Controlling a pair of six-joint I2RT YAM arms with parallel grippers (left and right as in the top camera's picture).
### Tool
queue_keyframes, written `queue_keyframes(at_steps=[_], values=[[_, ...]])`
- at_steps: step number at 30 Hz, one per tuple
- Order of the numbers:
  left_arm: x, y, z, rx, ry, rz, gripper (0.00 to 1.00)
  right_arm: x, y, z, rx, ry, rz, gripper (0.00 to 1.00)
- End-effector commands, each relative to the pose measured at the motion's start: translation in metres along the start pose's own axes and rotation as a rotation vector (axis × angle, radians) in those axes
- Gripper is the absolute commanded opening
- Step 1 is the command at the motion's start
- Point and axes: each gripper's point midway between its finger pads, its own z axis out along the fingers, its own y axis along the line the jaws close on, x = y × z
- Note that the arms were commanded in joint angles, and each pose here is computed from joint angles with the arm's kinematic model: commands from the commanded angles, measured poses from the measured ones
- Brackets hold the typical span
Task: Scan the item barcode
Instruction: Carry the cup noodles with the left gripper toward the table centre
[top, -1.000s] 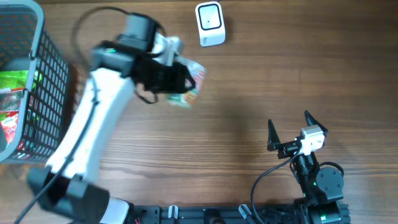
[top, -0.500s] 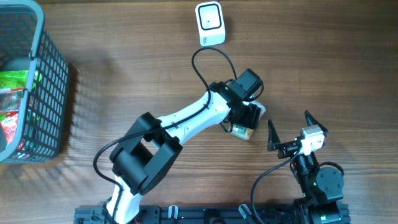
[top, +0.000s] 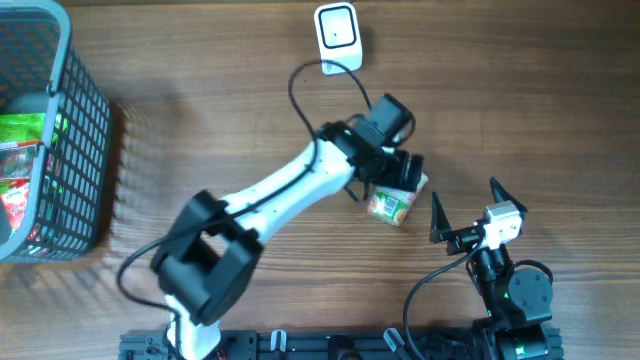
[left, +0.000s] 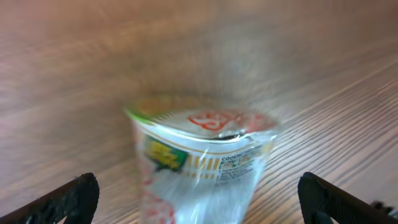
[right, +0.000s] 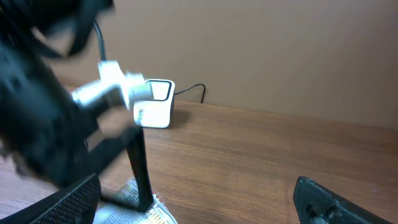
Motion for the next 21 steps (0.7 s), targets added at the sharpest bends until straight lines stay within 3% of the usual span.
queue_keyframes(at_steps=[1,2,5,12,16,21], values=[[-0.017,0.009,-0.034,-0.009,-0.059,-0.024,1.0,-0.001,-0.002,0.0,0.01,-0.006,-0.002,1.0],[-0.01,0.013,-0.033,-0.025,-0.032,-0.031,0.99,-0.001,-0.002,0.0,0.01,-0.006,-0.002,1.0],[0.019,0.019,-0.017,-0.07,0.081,0.042,0.75,-0.001,-0.002,0.0,0.01,-0.006,-0.002,1.0],[0.041,0.034,0.014,-0.096,0.146,0.06,0.82,-0.001,-0.002,0.0,0.01,-0.006,-0.002,1.0],[0.031,0.058,0.014,-0.224,0.096,0.072,0.82,-0.001,-0.002,0.0,0.01,-0.006,-0.002,1.0],[0.031,0.073,0.009,-0.245,0.113,0.033,0.83,-0.001,-0.002,0.0,0.01,-0.006,-0.002,1.0]])
